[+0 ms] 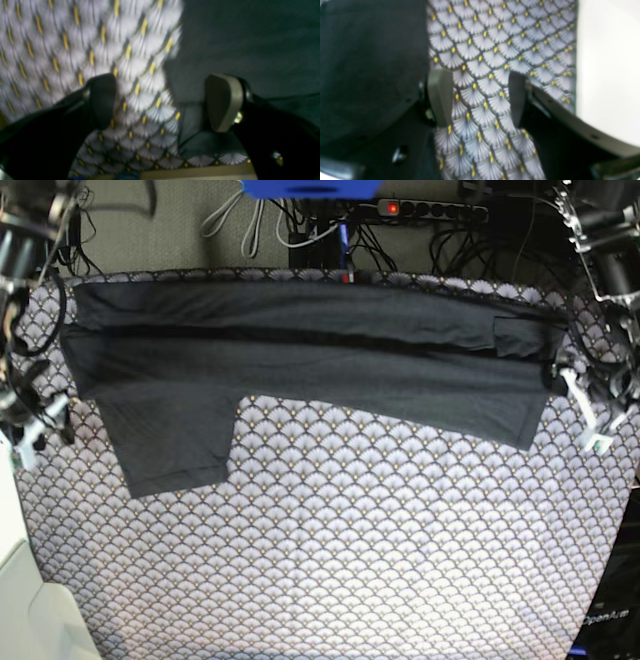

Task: Fold the T-shirt properly
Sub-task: 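Move the right gripper to the protruding sleeve flap and grasp it, then fold the sleeve flap onto the shirt with the right gripper, release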

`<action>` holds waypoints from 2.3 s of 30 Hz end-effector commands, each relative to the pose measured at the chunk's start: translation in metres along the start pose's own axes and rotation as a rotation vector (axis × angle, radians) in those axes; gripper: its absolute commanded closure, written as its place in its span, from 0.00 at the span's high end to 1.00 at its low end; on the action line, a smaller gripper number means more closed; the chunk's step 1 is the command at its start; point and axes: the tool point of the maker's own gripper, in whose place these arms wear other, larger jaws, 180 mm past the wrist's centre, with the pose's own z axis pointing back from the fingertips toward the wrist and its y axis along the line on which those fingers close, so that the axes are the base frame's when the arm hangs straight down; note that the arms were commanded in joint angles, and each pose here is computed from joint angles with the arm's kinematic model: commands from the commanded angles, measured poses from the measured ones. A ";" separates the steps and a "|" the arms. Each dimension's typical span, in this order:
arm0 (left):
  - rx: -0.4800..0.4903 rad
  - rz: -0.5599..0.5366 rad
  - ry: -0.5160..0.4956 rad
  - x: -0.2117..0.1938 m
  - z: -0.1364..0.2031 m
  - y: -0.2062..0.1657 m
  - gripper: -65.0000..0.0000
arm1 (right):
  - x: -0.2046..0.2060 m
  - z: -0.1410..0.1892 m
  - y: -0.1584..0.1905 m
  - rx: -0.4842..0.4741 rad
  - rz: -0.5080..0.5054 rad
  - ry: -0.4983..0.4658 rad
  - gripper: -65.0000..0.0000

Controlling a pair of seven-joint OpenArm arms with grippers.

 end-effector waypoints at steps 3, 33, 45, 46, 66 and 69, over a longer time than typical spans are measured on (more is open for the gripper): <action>0.045 0.066 -0.074 0.007 0.019 0.024 0.84 | 0.024 -0.019 -0.014 0.012 -0.025 -0.015 0.55; 0.117 0.075 -0.094 -0.013 0.040 0.036 0.84 | 0.074 -0.091 0.072 0.236 0.004 -0.030 0.55; 0.157 0.101 -0.117 0.030 0.036 0.051 0.84 | 0.058 -0.095 0.093 0.271 -0.008 -0.003 0.37; 0.160 0.106 -0.102 0.032 0.033 0.051 0.84 | 0.057 -0.095 0.094 0.272 -0.008 0.000 0.32; 0.025 0.172 -0.233 0.090 -0.009 0.019 0.84 | 0.060 -0.058 0.059 0.186 0.110 -0.056 0.00; 0.045 0.172 -0.228 0.087 -0.004 0.029 0.84 | 0.067 -0.034 0.070 0.173 0.194 -0.103 0.00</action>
